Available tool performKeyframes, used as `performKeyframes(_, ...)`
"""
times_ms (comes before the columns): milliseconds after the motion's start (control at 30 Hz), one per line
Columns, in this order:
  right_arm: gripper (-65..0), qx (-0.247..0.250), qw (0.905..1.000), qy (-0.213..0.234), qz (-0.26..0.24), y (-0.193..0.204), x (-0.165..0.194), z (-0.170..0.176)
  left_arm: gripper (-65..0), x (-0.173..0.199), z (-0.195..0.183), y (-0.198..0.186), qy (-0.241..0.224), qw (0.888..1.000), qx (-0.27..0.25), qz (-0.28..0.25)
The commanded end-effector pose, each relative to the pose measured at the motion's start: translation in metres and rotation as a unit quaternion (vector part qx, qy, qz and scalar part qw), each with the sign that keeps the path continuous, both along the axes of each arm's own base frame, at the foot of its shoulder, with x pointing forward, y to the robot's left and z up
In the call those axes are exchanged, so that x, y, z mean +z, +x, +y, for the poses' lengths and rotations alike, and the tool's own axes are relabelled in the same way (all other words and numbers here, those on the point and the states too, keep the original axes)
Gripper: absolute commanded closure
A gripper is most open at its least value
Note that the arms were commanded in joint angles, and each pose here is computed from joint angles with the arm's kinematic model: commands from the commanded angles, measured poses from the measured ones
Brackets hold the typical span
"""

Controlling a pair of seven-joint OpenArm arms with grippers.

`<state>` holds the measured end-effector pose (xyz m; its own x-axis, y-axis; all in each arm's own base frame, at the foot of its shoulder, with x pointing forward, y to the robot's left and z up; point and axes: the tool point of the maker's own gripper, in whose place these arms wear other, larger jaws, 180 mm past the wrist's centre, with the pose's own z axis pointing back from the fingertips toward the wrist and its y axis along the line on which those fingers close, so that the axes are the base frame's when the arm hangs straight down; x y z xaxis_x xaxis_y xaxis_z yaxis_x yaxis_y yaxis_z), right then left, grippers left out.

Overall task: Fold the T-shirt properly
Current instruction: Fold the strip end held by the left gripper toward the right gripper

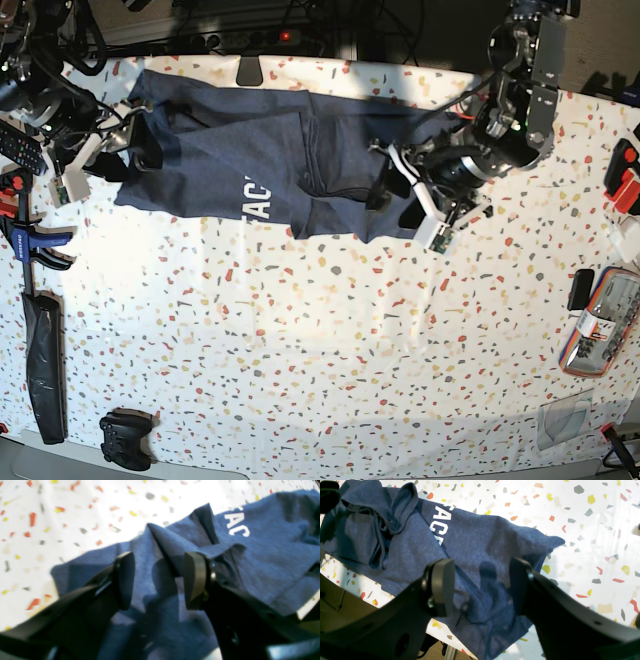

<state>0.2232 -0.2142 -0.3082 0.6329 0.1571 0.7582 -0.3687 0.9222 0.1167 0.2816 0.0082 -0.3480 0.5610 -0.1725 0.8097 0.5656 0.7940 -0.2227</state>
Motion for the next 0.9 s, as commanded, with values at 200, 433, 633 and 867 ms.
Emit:
performKeyframes(200,-34.7,0.007,0.9998,0.000,-0.020,0.004,0.011,0.001,-30.3,-0.009,-0.021,-0.003,-0.037,0.999,-0.013,-0.004)
performKeyframes(433,-34.7,0.008,0.9998,-0.001,-0.018,0.004,0.010,0.001,-30.3,0.011,-0.071,-0.004,-0.093,0.994,-0.048,-0.023)
performKeyframes(633,-34.7,0.009,0.9999,-0.008,-0.001,0.000,0.005,0.000,-30.3,0.005,-0.109,0.008,-0.116,0.991,-0.064,-0.002)
performKeyframes(867,-34.7,0.011,0.9997,-0.016,0.013,-0.003,0.001,-0.002,-30.3,0.044,-0.112,0.022,-0.126,0.987,-0.096,-0.039)
